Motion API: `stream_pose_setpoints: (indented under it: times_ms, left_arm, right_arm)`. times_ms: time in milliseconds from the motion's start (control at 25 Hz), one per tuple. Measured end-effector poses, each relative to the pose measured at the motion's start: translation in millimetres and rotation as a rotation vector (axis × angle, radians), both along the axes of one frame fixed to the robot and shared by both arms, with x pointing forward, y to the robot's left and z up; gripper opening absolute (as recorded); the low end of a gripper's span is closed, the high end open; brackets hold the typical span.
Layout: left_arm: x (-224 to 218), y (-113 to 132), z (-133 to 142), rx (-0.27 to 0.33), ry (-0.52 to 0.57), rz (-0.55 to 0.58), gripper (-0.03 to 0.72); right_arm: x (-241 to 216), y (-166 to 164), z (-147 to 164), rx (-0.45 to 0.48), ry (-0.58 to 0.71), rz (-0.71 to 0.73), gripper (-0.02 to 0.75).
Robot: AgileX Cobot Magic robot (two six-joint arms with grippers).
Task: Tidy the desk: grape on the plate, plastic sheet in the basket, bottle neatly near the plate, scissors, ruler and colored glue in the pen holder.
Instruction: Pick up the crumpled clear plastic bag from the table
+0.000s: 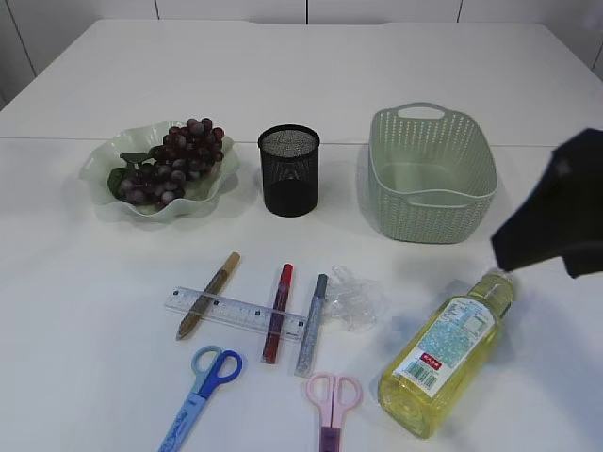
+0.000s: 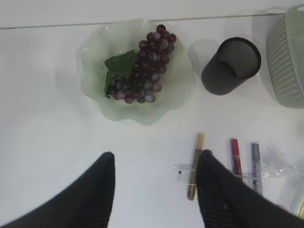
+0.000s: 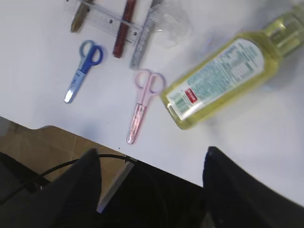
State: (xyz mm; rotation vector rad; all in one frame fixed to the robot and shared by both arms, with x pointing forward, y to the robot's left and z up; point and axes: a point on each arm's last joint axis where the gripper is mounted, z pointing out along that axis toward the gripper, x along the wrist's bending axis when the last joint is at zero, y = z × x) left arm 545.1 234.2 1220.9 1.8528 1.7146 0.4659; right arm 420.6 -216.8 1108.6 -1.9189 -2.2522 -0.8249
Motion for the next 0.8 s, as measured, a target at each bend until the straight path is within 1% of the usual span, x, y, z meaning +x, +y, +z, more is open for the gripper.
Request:
stream_pose_setpoints:
  times_ms: [120, 240, 560, 680, 800]
  left_arm:
    - [-12, 2, 11, -0.007, -0.036, 0.0, 0.405]
    - [-20, 4, 18, -0.01, -0.058, 0.001, 0.405]
    - [-33, 7, 29, -0.014, -0.094, 0.002, 0.405]
    - [-34, 8, 30, -0.014, -0.097, 0.002, 0.405]
    - [-35, 7, 30, -0.016, -0.096, 0.001, 0.405]
  right_arm:
    - [14, 20, 1, -0.03, -0.031, 0.088, 0.552]
    - [33, 37, 1, -0.073, -0.037, 0.16, 0.559]
    - [67, 52, -25, -0.147, 0.026, 0.224, 0.561]
    - [81, 62, -35, -0.202, 0.041, 0.248, 0.561]
    - [98, 76, -49, -0.284, 0.053, 0.259, 0.561]
